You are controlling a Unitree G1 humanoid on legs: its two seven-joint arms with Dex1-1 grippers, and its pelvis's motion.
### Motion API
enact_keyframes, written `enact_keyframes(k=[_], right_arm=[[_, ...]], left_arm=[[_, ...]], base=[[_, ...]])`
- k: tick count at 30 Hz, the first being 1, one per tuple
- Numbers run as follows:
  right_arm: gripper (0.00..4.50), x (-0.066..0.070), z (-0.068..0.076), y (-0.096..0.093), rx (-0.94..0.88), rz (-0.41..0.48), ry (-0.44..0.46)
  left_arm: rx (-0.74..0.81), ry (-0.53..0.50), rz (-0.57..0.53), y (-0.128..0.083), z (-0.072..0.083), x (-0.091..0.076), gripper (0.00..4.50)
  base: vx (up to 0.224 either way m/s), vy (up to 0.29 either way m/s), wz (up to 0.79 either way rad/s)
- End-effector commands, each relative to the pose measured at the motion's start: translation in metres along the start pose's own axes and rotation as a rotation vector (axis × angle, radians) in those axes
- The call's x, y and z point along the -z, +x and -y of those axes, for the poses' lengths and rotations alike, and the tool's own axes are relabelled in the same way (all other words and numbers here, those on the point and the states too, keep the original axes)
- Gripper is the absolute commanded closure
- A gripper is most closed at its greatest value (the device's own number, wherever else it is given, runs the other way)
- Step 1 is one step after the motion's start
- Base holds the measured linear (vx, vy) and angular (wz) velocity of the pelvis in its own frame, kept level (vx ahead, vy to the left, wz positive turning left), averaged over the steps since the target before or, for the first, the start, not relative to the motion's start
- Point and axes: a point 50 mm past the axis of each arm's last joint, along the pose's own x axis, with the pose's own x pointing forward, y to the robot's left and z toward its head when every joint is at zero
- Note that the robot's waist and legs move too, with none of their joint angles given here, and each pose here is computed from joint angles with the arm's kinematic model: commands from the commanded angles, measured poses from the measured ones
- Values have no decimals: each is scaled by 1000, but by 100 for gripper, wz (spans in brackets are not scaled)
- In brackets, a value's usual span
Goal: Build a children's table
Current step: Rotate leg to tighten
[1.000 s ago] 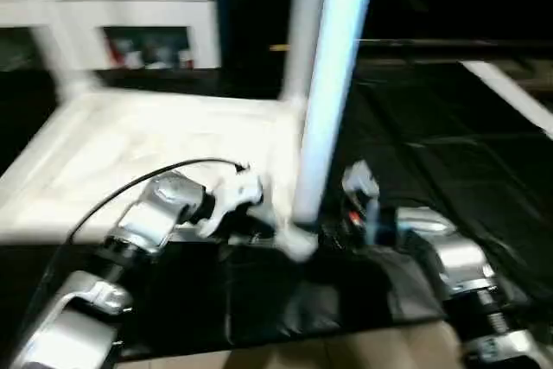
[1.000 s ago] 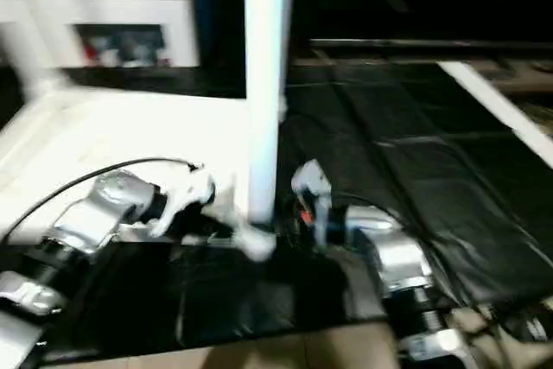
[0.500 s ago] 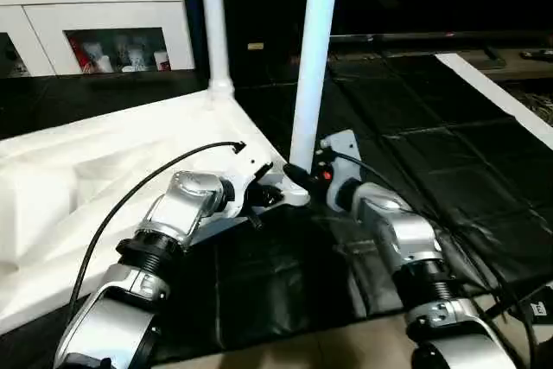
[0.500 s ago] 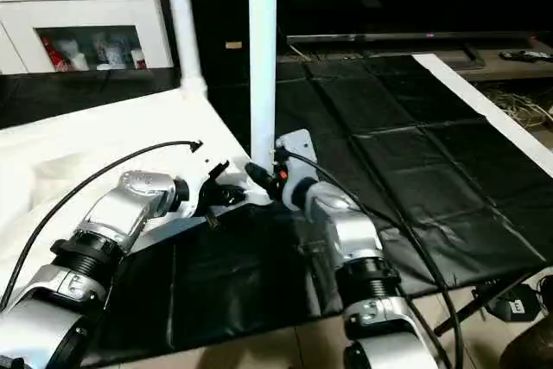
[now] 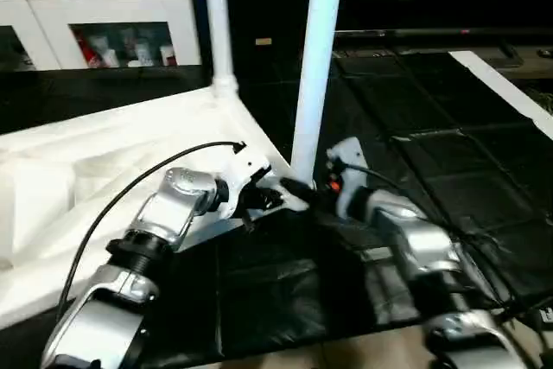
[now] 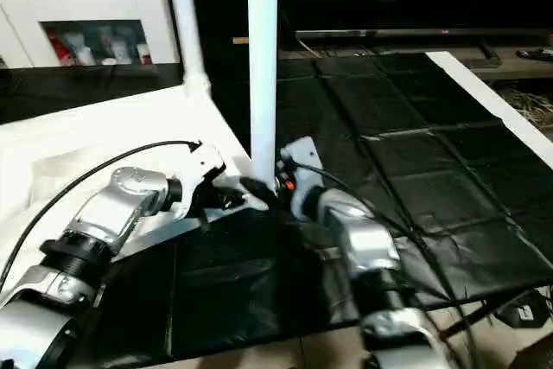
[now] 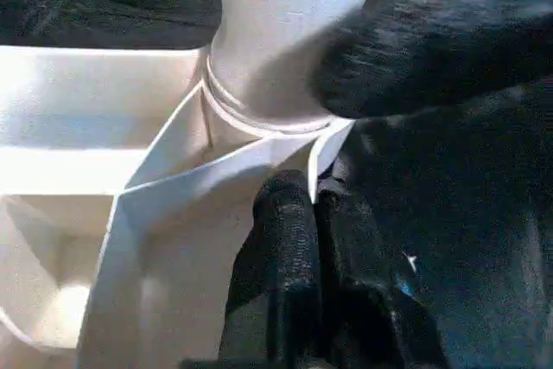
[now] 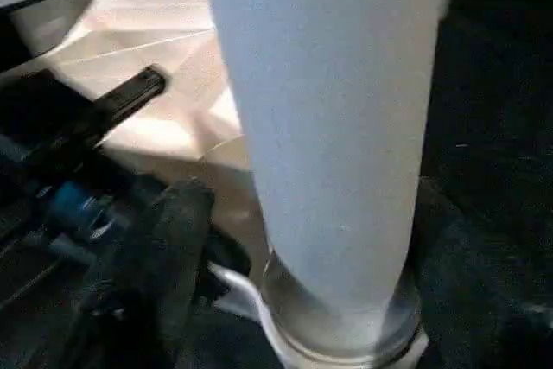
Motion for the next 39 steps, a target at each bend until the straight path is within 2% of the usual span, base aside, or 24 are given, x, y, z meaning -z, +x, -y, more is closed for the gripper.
enact_keyframes(k=[1, 6, 7, 11, 17, 22, 23, 25, 27, 30, 39], right_arm=[[59, 5, -13, -4, -175, -37, -14], [26, 4, -4, -30, -284, -92, -94], [6, 3, -3, -33, -296, -99, -102], [6, -2, 8, -49, -348, -148, -132], [6, -7, 2, -57, -520, -193, -157], [6, -9, -3, -56, -590, -186, -180], [31, -8, -5, -54, -600, -183, -182], [31, -7, -8, -50, -629, -179, -181], [68, -6, -8, -47, -635, -181, -180], [80, -4, -9, -41, -643, -186, -175], [157, -5, -11, -35, -678, -190, -159]], left_arm=[[94, 61, 14, 2, 9, -6, 450], [187, 107, -16, -7, 10, 0, 450], [200, 114, -20, -8, 10, 1, 450], [323, 183, -50, -16, 16, 5, 450], [433, 251, -113, -21, 23, 10, 450], [474, 282, -142, -23, 25, 13, 450], [485, 292, -149, -23, 27, 13, 450], [514, 311, -159, -22, 31, 14, 450], [524, 318, -161, -22, 32, 15, 450], [545, 333, -167, -20, 36, 16, 450], [557, 344, -172, -18, 39, 17, 450]], base=[[0, 0, 0], [0, 0, 0], [0, 0, 0], [0, 0, 0], [0, 0, 0], [0, 0, 0], [0, 0, 0], [0, 0, 0], [0, 0, 0], [0, 0, 0], [0, 0, 0]])
